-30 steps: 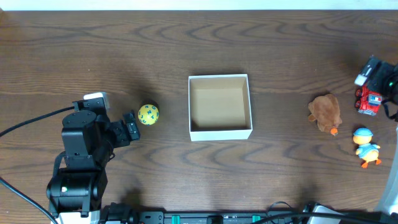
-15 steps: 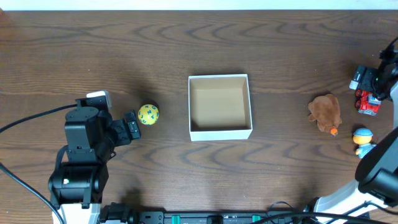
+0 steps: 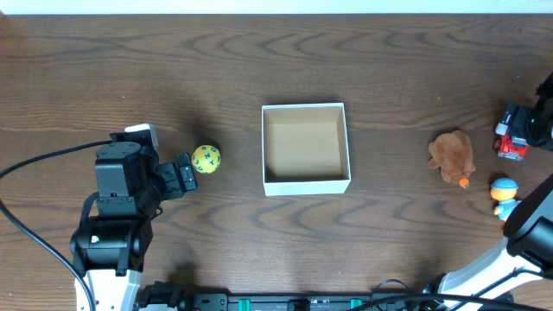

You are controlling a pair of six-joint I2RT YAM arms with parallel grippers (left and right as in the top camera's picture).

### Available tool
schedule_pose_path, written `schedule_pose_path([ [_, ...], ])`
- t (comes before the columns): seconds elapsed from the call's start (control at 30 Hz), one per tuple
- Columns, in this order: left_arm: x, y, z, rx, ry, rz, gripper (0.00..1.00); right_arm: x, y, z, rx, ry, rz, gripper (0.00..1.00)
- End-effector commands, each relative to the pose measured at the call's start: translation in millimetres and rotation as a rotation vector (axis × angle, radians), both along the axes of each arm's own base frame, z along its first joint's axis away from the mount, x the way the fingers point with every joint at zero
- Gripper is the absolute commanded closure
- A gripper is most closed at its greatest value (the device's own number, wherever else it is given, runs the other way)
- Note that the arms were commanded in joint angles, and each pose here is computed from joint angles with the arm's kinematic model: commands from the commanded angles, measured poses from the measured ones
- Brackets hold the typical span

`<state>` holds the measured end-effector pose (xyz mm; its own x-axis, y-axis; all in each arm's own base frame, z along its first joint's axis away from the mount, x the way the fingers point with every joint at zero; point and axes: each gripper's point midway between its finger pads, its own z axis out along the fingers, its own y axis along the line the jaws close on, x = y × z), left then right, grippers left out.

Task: Pack container
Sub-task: 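Move the right gripper over the red toy fire truck and grasp it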

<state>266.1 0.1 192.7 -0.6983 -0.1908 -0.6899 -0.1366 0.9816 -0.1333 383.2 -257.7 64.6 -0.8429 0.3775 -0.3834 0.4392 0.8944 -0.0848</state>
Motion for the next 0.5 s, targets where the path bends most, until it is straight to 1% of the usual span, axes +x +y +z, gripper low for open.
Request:
schedule_pose_path([
  [0.0, 2.0, 0.5, 8.8, 0.009, -0.019, -0.010, 0.02, 3.7, -2.1, -9.3, 0.022, 0.006, 0.017, 0.04],
  [0.17, 2.0, 0.5, 8.8, 0.009, -0.019, -0.010, 0.02, 2.2, 0.5, -26.3, 0.050, 0.034, 0.019, 0.07],
  [0.27, 2.0, 0.5, 8.7, 0.009, -0.019, -0.010, 0.02, 1.8, 0.7, -29.2, 0.054, 0.038, 0.016, 0.13],
  [0.37, 2.0, 0.5, 8.7, 0.009, -0.019, -0.010, 0.02, 3.9, -0.7, -28.2, 0.048, 0.029, 0.016, 0.16],
  [0.47, 2.0, 0.5, 8.6, 0.009, -0.018, -0.010, 0.02, 4.1, -0.8, -28.1, 0.049, 0.028, 0.013, 0.22],
])
